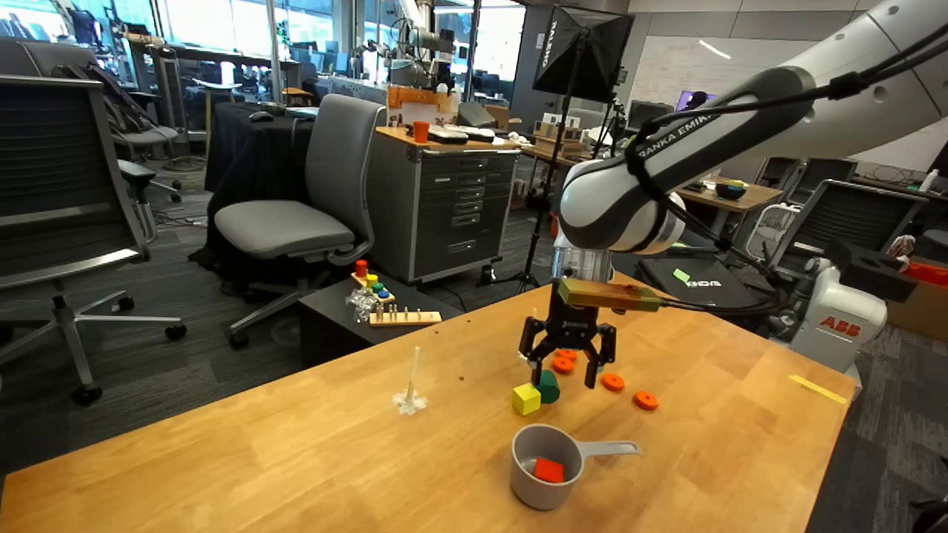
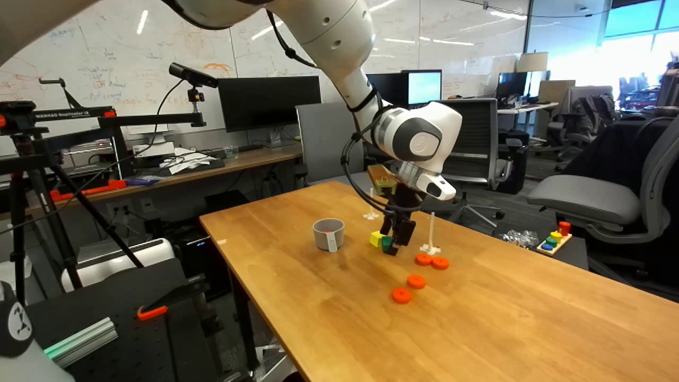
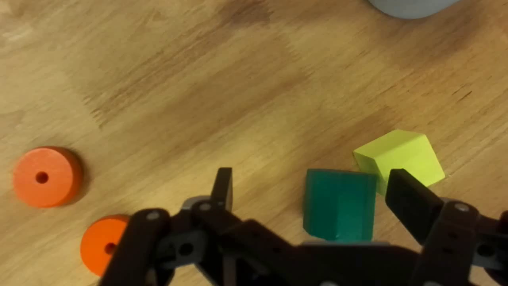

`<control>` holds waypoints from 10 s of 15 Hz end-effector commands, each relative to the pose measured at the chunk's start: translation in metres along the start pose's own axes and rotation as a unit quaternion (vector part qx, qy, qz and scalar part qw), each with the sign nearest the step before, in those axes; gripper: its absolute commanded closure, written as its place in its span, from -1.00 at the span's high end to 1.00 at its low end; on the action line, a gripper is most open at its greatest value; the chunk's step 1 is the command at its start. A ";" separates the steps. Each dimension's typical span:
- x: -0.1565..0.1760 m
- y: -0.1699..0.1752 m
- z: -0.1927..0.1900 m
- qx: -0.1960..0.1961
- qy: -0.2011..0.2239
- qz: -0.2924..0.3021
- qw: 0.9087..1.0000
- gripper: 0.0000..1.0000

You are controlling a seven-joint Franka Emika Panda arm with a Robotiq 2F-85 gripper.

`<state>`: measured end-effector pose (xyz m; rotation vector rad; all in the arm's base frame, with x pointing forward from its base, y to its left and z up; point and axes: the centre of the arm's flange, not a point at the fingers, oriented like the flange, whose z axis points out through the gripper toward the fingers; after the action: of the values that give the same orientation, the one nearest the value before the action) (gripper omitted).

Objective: Put the orange, green and yellow blocks in the gray pot respectively

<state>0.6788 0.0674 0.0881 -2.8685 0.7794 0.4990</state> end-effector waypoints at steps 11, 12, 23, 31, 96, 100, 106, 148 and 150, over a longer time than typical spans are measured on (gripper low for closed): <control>0.013 -0.008 -0.013 0.015 0.036 -0.042 0.998 -0.65; 0.005 -0.014 -0.019 0.019 0.037 -0.053 0.998 -0.65; -0.115 -0.130 -0.112 0.065 0.066 -0.176 0.980 -0.65; -0.152 -0.127 -0.071 0.076 -0.003 -0.193 0.978 -0.65; -0.006 -0.126 0.012 -0.081 0.015 -0.255 0.963 -0.47; -0.015 -0.121 -0.018 -0.051 0.028 -0.242 0.968 -0.72; -0.064 -0.140 -0.083 -0.016 0.072 -0.266 0.961 -0.72; -0.157 -0.077 -0.025 0.008 -0.005 -0.222 0.975 1.00; -0.146 -0.086 -0.015 0.003 -0.012 -0.227 0.974 1.00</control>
<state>0.6085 0.2062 0.1560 -2.8913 0.1056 0.4612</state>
